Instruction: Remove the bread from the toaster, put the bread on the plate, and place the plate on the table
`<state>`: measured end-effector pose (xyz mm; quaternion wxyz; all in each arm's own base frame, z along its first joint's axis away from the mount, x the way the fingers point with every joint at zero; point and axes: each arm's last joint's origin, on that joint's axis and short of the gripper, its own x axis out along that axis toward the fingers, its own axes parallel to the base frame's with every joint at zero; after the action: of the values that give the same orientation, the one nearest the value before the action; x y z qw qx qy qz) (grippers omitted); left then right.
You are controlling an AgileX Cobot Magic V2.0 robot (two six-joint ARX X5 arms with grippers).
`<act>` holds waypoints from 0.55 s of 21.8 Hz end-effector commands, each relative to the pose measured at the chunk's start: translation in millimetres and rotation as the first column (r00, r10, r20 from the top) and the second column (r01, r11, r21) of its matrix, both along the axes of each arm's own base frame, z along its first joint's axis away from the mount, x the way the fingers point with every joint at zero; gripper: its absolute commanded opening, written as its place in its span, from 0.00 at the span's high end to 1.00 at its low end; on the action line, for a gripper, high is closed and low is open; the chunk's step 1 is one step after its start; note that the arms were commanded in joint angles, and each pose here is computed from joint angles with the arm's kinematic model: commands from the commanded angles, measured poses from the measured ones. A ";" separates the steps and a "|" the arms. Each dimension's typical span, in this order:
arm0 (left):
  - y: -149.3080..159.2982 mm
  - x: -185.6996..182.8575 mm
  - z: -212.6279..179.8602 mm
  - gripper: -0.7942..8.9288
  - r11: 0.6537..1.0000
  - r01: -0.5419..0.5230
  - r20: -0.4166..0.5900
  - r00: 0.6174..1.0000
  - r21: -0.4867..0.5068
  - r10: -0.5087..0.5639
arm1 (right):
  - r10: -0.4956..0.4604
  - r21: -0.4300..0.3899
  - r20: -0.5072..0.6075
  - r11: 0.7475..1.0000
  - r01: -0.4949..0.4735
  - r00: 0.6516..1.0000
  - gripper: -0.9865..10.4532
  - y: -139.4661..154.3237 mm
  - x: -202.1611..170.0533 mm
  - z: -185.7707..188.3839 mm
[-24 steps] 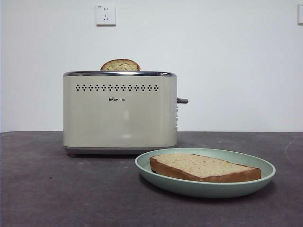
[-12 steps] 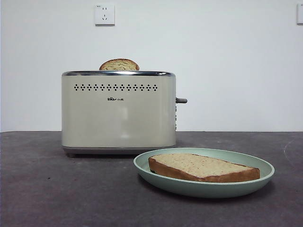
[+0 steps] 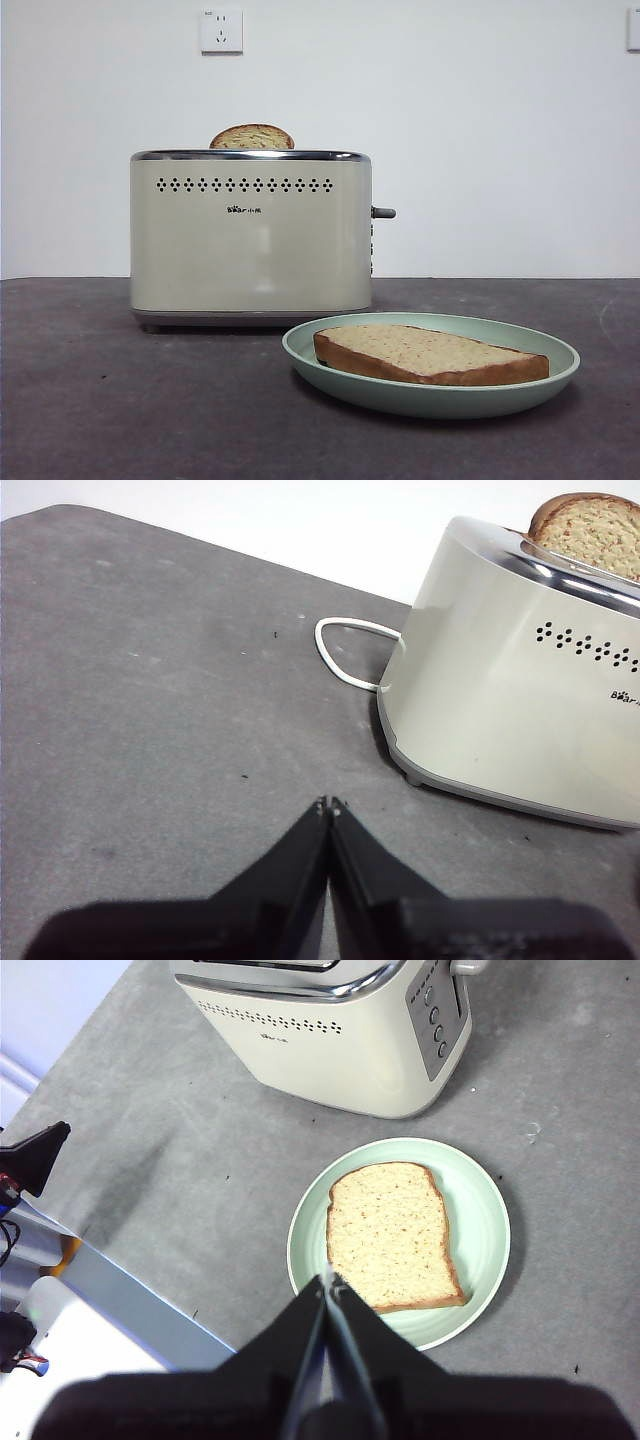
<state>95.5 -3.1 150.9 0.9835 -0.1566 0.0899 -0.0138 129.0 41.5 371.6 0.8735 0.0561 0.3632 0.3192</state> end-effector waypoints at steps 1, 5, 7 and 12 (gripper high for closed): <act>0.4 0.5 -3.9 0.92 1.000 -0.008 -0.008 1.000 0.004 0.008 | 0.004 -0.005 0.010 1.000 -0.004 1.000 0.91 0.1 0.2 -0.3; 0.4 0.5 -3.9 0.92 1.000 -0.008 -0.008 1.000 0.004 0.008 | 0.016 -0.017 0.024 1.000 -0.015 1.000 0.91 0.1 0.3 -0.2; 0.4 0.5 -3.9 0.92 1.000 -0.008 -0.008 1.000 0.004 0.008 | 0.009 -0.010 0.010 1.000 -0.008 1.000 0.91 0.0 -0.1 -0.6; 0.4 0.5 -3.9 0.92 1.000 -0.008 -0.008 1.000 0.004 0.008 | 0.069 -0.116 0.115 0.992 -0.056 0.991 0.91 -0.5 2.4 0.2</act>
<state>95.5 -3.1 150.8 0.9835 -0.1566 0.0900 -0.0138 129.5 40.8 371.2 0.8795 0.0208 0.3537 0.3178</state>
